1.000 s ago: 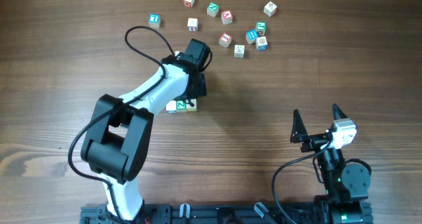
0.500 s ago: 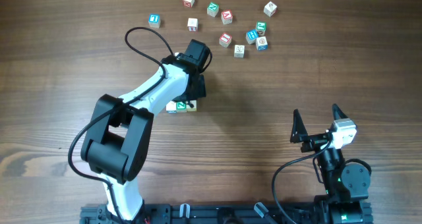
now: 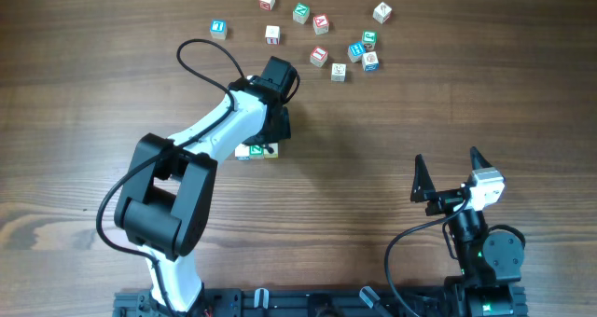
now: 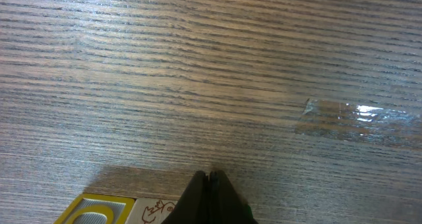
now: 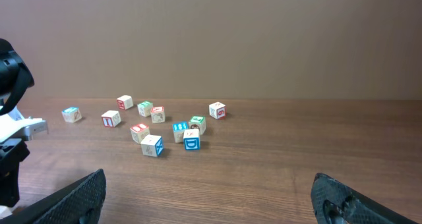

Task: Form a horizontal line
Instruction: 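Lower the E block right of the green Z block and adjust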

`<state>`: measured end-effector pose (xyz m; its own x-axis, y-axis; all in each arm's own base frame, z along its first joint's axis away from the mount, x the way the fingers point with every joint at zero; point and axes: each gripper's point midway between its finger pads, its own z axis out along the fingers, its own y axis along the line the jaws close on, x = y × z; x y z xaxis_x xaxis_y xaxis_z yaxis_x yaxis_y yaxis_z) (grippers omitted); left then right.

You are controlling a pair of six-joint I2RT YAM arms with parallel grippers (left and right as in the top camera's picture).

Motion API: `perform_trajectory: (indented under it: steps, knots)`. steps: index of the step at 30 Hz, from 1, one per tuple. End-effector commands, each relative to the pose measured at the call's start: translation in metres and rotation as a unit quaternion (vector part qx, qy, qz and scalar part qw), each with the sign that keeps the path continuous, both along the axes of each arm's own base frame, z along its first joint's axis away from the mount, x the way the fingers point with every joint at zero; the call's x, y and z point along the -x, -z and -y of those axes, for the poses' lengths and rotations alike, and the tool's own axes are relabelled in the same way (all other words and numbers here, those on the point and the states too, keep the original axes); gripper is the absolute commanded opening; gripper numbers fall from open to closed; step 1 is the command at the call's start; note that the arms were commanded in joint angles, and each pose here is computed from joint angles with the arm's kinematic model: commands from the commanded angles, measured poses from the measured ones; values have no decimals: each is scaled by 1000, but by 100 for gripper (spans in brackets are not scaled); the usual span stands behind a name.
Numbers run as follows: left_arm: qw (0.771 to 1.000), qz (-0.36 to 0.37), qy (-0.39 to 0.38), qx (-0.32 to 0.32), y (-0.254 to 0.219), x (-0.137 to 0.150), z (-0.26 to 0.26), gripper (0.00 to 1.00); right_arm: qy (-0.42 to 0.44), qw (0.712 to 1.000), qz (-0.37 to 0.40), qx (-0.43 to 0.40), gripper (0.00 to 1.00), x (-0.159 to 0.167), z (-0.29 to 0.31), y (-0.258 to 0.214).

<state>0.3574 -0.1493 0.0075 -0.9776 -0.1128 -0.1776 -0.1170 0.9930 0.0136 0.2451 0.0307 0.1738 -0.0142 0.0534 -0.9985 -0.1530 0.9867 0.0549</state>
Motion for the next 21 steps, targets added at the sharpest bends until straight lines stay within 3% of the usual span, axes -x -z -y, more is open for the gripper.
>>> perform_trajectory:
  steps: [1, 11, 17, 21]
  knots:
    - [1000, -8, 6, 2, 3, 3, 0, 4, -4, 1000, 7, 4, 100, 1, -1, -3]
    - [1000, -6, 6, 3, 2, 2, 1, 4, -4, 1000, 7, 4, 100, 1, -1, -3]
    - [996, 76, 7, 51, -8, -37, 24, 4, -4, 1000, 7, 4, 100, 1, -1, -3]
    - [994, 38, 34, 92, -5, -17, 49, 4, -4, 1000, 7, 4, 100, 1, -1, -3]
